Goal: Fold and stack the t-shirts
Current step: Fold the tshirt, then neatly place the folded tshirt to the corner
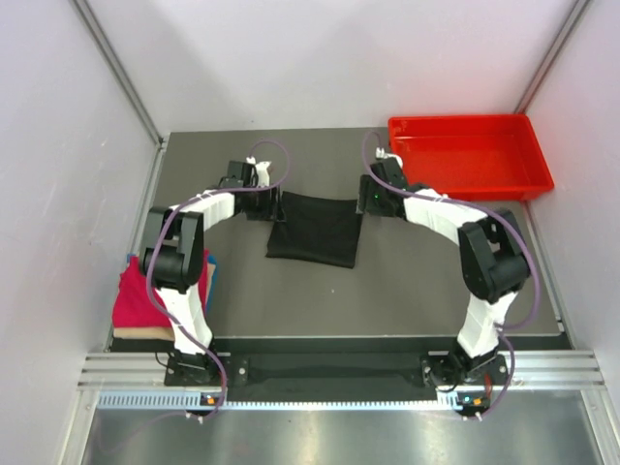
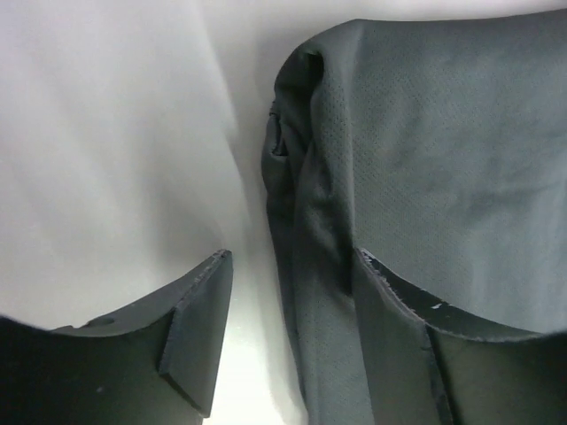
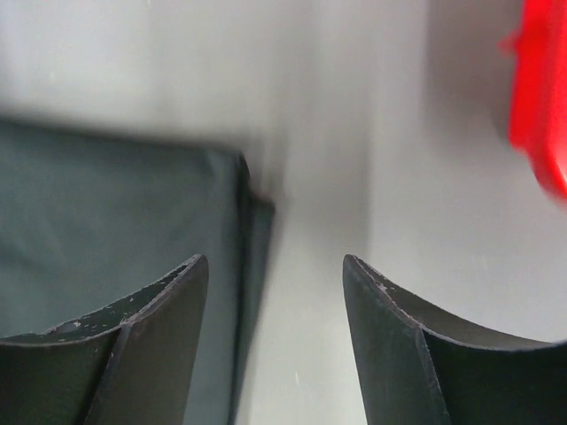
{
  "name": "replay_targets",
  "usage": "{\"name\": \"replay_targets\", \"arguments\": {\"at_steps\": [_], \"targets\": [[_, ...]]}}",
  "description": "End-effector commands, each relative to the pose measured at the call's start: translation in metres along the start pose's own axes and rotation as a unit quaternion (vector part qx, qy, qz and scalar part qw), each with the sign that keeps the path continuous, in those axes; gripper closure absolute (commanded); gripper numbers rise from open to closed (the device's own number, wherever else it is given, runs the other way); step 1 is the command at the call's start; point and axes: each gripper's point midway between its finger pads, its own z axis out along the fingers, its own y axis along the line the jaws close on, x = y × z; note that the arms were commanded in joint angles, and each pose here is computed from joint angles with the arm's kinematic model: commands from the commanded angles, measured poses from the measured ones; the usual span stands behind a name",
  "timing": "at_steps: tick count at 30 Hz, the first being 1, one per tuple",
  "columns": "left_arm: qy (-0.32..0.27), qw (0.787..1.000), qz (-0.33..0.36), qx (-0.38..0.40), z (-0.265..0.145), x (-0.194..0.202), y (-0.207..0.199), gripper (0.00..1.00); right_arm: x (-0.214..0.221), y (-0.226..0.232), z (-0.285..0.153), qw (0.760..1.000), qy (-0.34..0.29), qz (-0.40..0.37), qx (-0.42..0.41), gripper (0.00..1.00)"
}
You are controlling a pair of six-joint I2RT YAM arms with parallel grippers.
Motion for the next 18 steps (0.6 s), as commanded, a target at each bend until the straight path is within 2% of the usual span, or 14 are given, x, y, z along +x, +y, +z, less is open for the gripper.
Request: {"name": "replay_targets", "arguments": {"at_steps": [1, 7, 9, 10, 13, 14, 18], "targets": [[-0.01, 0.999, -0.022, 0.032, -0.004, -0.001, -0.016, 0.42, -0.021, 0.013, -0.039, 0.998, -0.05, 0.022, -0.037, 0.37], [0.031, 0.996, -0.034, 0.072, 0.008, 0.021, -0.042, 0.49, -0.006, 0.009, -0.053, 0.997, -0.051, 0.04, -0.051, 0.38], [0.035, 0.996, -0.036, 0.073, 0.013, 0.021, -0.041, 0.55, -0.004, 0.006, -0.058, 0.996, -0.056, 0.042, -0.05, 0.37], [0.038, 0.996, -0.035, 0.072, 0.014, 0.021, -0.04, 0.6, -0.006, 0.006, -0.063, 0.996, -0.061, 0.043, -0.051, 0.37], [0.053, 0.995, -0.035, 0.08, 0.017, 0.027, -0.041, 0.96, 0.001, 0.004, -0.065, 0.996, -0.056, 0.048, -0.053, 0.37], [0.053, 0.995, -0.032, 0.084, 0.014, 0.026, -0.043, 1.0, 0.003, 0.005, -0.064, 0.996, -0.054, 0.051, -0.056, 0.37], [0.064, 0.995, 0.006, 0.082, -0.006, 0.035, -0.043, 1.0, 0.023, 0.018, -0.065, 0.991, -0.034, 0.08, -0.101, 0.36]]}}
